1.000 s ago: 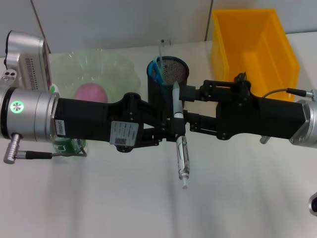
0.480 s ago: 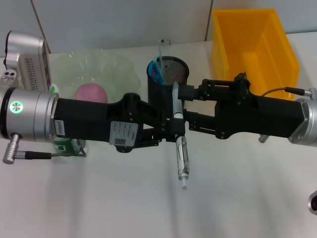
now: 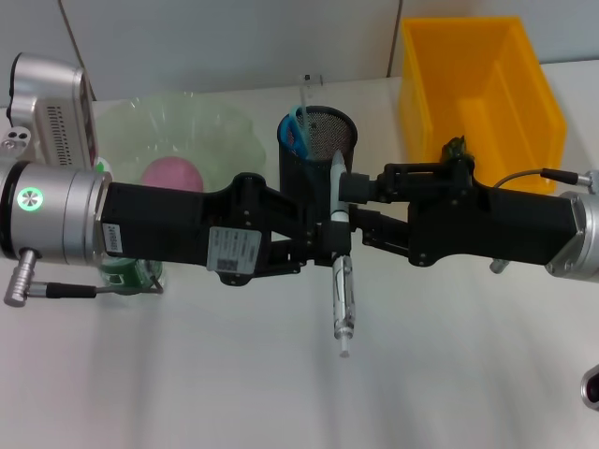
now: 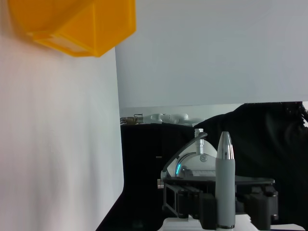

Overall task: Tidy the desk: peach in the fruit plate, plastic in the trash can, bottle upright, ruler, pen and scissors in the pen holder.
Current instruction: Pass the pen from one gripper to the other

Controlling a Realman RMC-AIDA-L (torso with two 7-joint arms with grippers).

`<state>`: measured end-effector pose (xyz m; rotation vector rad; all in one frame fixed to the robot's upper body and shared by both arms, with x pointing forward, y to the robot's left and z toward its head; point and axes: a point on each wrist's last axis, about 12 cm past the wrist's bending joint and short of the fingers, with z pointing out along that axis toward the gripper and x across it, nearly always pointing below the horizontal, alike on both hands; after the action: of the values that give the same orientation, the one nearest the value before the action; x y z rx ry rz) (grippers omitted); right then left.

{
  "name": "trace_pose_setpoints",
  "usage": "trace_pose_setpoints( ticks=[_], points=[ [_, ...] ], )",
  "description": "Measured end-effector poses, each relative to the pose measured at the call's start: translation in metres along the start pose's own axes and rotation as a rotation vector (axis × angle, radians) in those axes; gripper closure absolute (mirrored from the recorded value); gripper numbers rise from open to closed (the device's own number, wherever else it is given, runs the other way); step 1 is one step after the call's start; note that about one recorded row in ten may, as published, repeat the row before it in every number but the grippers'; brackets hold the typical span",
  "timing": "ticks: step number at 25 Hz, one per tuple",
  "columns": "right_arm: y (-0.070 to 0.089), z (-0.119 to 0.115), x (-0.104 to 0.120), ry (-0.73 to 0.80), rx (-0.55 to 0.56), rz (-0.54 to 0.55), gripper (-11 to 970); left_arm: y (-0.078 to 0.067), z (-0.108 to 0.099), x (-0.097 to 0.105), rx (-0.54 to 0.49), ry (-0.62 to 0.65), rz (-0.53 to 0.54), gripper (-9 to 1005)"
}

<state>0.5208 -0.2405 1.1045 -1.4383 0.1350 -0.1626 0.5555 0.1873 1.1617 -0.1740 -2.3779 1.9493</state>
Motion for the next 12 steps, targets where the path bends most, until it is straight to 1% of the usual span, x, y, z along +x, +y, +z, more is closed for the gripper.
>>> trace_pose_setpoints(
  ticks=[9,12],
  points=[
    [-0.0016,0.001,0.0014,-0.007,0.0,-0.005,668,-0.0016,0.0008,-0.0003,0.004,0.003,0.007,864],
    [-0.0017,0.0015,0.0016,-0.011,-0.002,-0.006,678,-0.0017,0.0012,-0.0002,0.004,0.005,0.007,864]
  ],
)
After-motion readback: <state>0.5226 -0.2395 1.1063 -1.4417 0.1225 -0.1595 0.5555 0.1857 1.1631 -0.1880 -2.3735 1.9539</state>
